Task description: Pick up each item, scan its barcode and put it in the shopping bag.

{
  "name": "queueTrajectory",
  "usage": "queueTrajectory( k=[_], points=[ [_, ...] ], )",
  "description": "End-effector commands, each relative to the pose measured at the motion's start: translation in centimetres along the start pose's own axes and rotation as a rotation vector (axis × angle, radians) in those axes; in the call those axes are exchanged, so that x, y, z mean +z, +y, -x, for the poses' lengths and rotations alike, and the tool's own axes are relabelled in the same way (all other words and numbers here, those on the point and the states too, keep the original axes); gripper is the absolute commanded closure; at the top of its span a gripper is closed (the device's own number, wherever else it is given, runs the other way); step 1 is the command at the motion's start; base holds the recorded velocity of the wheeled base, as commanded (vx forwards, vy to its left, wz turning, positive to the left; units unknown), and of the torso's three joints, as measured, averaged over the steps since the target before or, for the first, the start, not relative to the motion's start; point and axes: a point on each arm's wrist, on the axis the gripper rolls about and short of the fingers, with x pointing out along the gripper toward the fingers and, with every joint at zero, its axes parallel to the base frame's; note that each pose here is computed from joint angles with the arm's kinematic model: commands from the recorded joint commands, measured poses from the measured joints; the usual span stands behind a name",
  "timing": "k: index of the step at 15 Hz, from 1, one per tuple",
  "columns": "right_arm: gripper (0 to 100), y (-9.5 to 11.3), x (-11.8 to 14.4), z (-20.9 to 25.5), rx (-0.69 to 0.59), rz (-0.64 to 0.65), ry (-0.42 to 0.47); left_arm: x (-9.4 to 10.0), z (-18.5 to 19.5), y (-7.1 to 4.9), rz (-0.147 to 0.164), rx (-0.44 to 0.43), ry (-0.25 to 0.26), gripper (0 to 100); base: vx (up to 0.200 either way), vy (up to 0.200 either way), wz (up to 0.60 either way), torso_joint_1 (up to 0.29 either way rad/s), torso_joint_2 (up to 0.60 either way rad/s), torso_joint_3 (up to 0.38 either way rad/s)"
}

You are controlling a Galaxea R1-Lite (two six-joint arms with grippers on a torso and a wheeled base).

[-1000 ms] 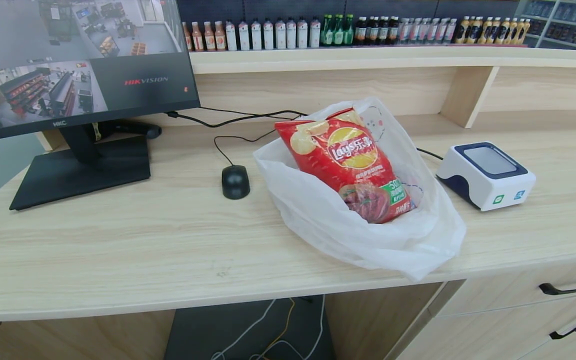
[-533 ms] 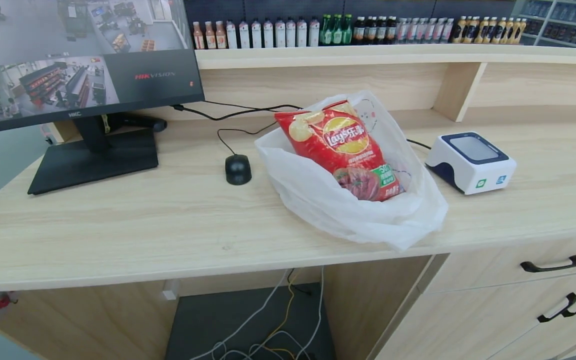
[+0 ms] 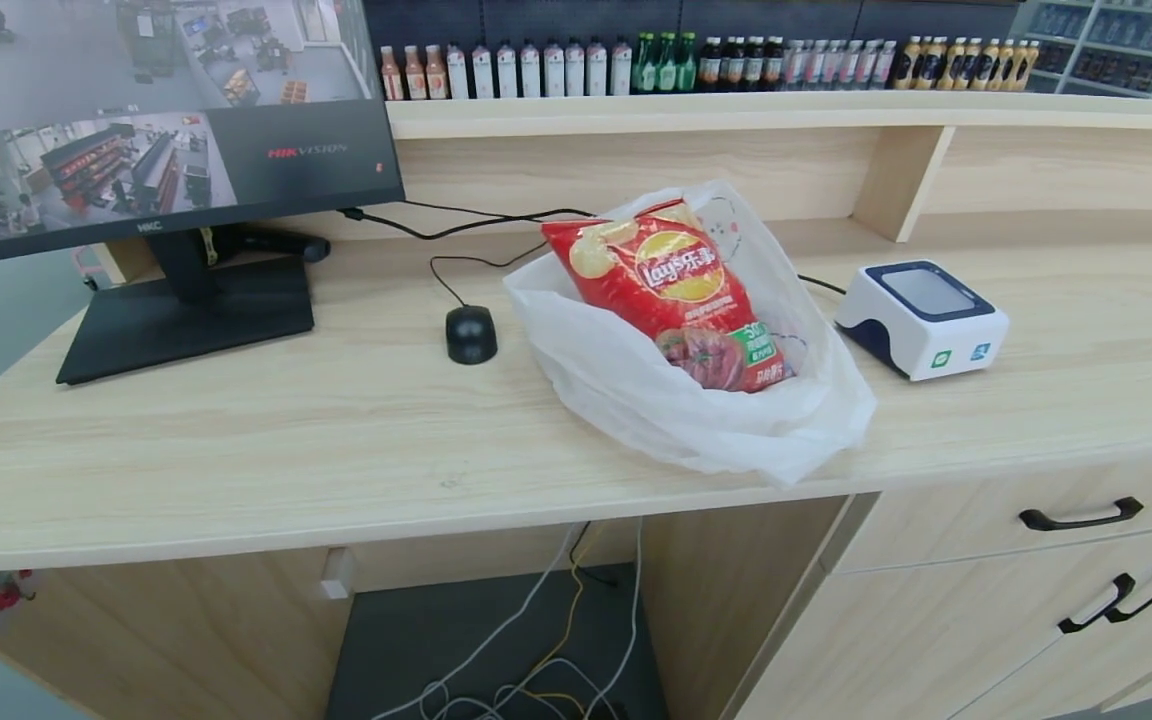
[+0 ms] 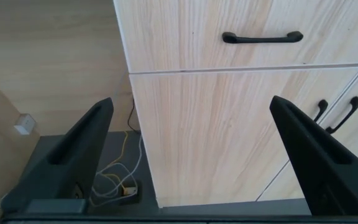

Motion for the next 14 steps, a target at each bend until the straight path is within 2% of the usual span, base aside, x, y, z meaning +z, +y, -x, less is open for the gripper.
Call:
queueTrajectory(
  k=[1,14],
  points=[
    [0,0.00,0.00,-0.01,0.002,0.000,0.002,0.00,0.00,0.00,0.000,0.001,-0.001,0,0.000,-0.200,0.00,0.007,0.00,0.002],
    [0,0.00,0.00,-0.01,0.002,0.002,0.002,0.00,0.00,0.00,0.005,-0.001,-0.001,0,0.000,-0.200,0.00,0.004,0.00,0.002]
  ],
)
